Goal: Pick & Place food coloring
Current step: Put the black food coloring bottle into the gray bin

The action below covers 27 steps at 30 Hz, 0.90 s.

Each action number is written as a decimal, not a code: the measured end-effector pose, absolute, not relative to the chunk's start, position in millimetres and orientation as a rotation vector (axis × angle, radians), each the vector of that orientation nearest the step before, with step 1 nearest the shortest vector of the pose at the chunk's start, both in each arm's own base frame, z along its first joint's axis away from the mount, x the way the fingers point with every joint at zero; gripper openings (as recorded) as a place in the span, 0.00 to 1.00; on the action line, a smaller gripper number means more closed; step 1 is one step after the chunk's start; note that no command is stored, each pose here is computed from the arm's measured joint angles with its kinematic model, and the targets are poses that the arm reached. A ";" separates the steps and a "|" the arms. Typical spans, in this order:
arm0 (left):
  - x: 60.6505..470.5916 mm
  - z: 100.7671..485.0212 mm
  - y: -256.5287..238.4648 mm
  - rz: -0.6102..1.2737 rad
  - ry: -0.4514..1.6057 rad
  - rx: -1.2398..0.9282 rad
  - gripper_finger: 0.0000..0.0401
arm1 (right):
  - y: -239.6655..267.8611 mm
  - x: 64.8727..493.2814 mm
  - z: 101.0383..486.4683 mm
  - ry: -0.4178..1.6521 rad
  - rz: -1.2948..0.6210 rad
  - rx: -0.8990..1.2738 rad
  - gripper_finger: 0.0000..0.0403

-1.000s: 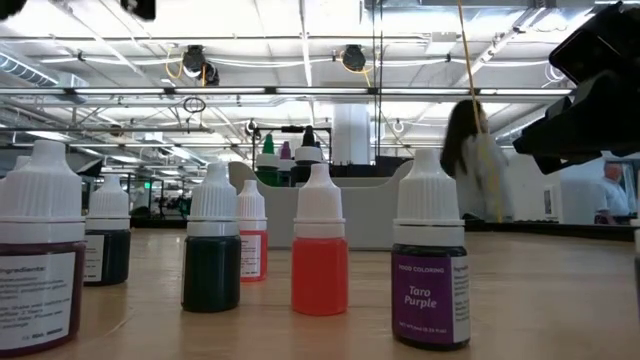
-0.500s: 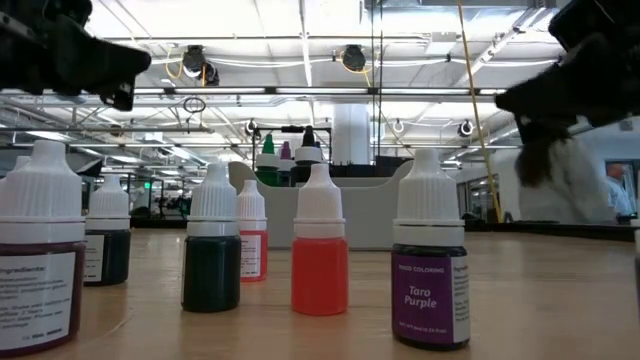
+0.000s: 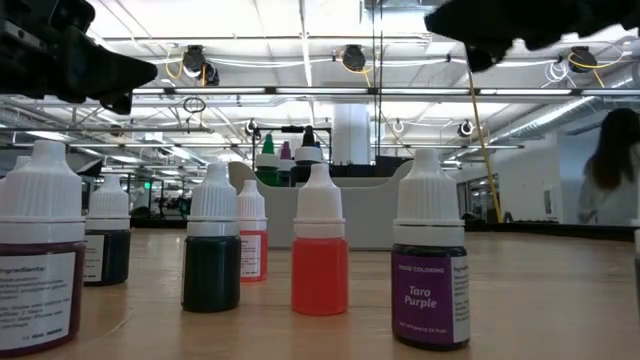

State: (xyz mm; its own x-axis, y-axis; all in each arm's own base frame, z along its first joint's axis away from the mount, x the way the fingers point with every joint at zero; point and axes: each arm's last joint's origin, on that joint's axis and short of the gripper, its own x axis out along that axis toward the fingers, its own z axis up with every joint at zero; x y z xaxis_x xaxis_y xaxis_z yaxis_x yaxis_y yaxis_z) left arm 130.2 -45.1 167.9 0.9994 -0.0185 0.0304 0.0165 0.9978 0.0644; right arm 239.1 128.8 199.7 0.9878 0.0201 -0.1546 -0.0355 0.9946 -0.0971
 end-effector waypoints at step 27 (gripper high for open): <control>129.9 158.6 -38.7 0.193 0.076 0.195 0.02 | 80.8 339.3 148.7 0.240 -0.260 0.014 0.62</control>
State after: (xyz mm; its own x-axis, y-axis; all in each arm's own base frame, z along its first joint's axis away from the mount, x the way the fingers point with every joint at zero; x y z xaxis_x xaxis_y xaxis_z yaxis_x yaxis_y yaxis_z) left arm 129.9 -38.7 158.6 0.9786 0.1978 -0.0564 -0.1831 0.9625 0.2001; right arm 339.3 80.8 148.7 0.9380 -0.2528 -0.2371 0.2560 0.9665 -0.0177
